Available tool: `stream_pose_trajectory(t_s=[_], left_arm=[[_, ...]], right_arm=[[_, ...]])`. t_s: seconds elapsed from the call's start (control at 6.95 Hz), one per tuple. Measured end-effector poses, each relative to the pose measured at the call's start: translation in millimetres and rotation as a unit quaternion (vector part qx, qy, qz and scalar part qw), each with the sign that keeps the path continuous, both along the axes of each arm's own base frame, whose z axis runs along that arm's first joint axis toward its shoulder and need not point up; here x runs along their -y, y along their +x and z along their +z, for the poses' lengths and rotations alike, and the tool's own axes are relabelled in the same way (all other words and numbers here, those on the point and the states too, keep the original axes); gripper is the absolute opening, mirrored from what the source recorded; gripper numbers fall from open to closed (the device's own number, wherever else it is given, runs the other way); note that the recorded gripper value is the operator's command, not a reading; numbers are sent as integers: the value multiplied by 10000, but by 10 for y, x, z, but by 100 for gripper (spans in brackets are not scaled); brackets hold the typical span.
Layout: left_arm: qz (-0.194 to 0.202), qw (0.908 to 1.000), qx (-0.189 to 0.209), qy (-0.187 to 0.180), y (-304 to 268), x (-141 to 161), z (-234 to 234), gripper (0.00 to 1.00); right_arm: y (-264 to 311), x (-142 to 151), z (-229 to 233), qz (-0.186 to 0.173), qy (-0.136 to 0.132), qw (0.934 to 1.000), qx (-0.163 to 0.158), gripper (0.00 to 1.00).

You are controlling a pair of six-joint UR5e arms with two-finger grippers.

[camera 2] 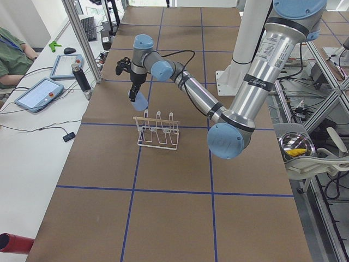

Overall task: Hang cup on cup holder
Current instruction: 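Lower the cup onto a rack hook and open the left gripper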

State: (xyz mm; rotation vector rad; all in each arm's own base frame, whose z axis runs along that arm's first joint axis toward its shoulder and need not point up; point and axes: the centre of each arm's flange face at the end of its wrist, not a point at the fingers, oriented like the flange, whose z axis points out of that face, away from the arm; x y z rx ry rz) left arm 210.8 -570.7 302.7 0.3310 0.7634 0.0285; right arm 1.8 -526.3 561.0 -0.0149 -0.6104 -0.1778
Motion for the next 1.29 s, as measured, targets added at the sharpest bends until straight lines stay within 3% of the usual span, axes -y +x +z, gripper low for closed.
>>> stream_pose_trajectory(t_s=[0.86, 1.01, 1.15, 1.29], left_arm=[[126, 9994, 261, -172, 319, -46, 289, 0], [143, 9992, 291, -240, 365, -34, 352, 58], [158, 9989, 318, -311, 406, -15, 414, 98], [168, 9986, 340, -360, 440, 7, 472, 98]], right_arm=[[-22, -26, 27, -5, -63, 9999, 126, 100], [-22, -26, 26, -4, -65, 9999, 126, 100], [-22, -24, 24, -3, -64, 9999, 127, 100], [-23, -20, 19, -4, -58, 9999, 129, 100]])
